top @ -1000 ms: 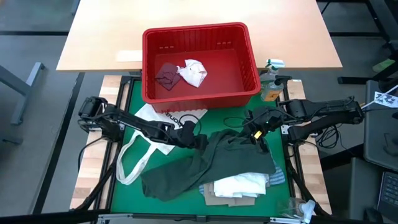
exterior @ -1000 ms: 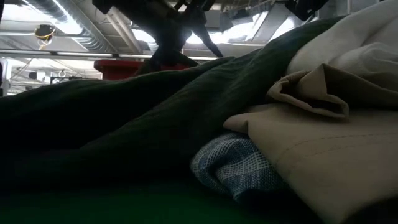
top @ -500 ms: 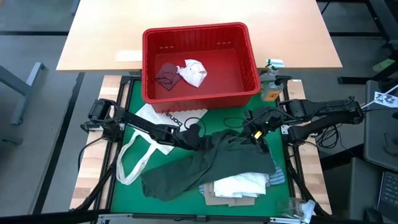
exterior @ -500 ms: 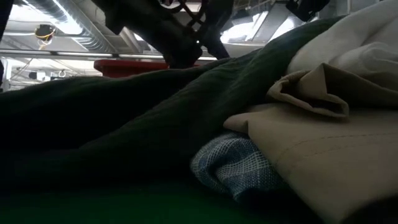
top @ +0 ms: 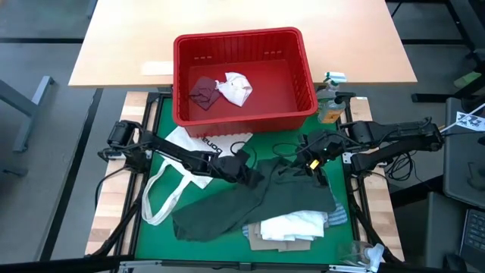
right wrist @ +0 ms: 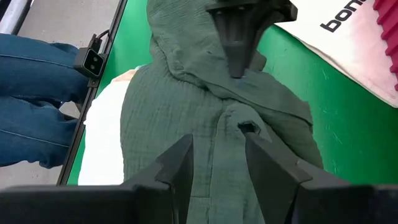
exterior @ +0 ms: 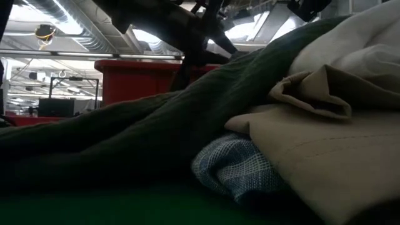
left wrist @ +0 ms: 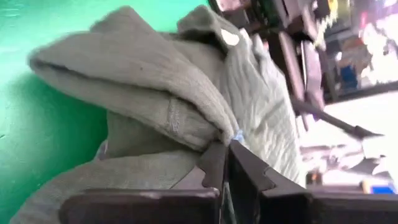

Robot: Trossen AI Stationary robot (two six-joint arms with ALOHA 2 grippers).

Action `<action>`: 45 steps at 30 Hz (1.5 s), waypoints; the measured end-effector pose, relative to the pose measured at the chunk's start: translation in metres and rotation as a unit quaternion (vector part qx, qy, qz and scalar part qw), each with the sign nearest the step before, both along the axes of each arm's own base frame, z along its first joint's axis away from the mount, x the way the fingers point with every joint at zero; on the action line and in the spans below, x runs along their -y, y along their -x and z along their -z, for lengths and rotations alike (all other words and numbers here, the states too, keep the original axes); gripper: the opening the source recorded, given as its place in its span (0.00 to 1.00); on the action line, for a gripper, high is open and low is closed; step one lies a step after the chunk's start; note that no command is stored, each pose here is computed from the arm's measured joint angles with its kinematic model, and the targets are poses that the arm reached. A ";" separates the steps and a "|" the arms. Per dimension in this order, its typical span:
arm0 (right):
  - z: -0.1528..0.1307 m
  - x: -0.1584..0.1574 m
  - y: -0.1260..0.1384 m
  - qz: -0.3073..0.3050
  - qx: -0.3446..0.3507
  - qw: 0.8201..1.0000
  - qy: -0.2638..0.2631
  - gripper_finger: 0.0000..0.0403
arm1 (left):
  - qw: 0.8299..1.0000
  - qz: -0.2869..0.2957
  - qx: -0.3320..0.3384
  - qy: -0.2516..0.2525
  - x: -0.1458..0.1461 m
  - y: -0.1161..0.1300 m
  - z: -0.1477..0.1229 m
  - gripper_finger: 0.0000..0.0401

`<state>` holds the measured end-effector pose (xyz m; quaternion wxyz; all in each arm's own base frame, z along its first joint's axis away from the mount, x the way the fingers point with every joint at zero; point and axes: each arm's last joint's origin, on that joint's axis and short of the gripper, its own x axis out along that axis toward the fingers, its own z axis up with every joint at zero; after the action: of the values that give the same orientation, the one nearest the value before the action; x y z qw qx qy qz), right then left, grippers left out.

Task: Fold Laundry from Bin
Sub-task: Fold the green shirt

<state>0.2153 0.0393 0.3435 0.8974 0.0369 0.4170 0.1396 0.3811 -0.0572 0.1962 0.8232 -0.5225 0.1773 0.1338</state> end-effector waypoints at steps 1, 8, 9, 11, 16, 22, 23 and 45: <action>0.000 0.000 0.000 0.000 0.000 1.000 0.000 0.36 | 1.000 0.011 -0.001 -0.010 0.002 0.000 0.000 0.02; 0.002 0.000 -0.006 0.006 0.006 1.000 0.007 0.36 | 0.992 0.072 0.046 -0.090 0.021 0.000 -0.008 0.01; 0.003 -0.001 -0.009 0.008 0.009 1.000 0.009 0.36 | 0.989 0.081 0.061 -0.106 0.023 -0.001 -0.011 0.00; 0.006 -0.001 -0.014 0.013 0.007 1.000 0.016 0.36 | 0.980 0.103 0.093 -0.142 0.028 -0.001 -0.017 0.00; 0.014 -0.004 -0.032 -0.013 0.021 0.999 0.039 0.36 | 0.950 0.170 0.156 -0.209 0.042 0.000 -0.028 0.00; 0.022 -0.007 -0.052 -0.038 0.050 0.996 0.059 0.36 | 0.930 0.222 0.152 -0.249 0.059 0.005 -0.025 0.00; 0.023 -0.007 -0.054 -0.043 0.052 0.996 0.063 0.36 | 0.927 0.228 0.151 -0.256 0.062 0.006 -0.024 0.00; 0.068 -0.012 -0.084 -0.125 -0.011 0.984 0.127 0.36 | 0.900 0.293 0.093 -0.310 0.082 0.017 -0.010 0.00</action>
<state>0.2992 0.0515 0.2758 0.8657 -0.1285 0.4421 0.1964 0.3641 -0.1397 0.2064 0.9584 -0.1752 0.1943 -0.1143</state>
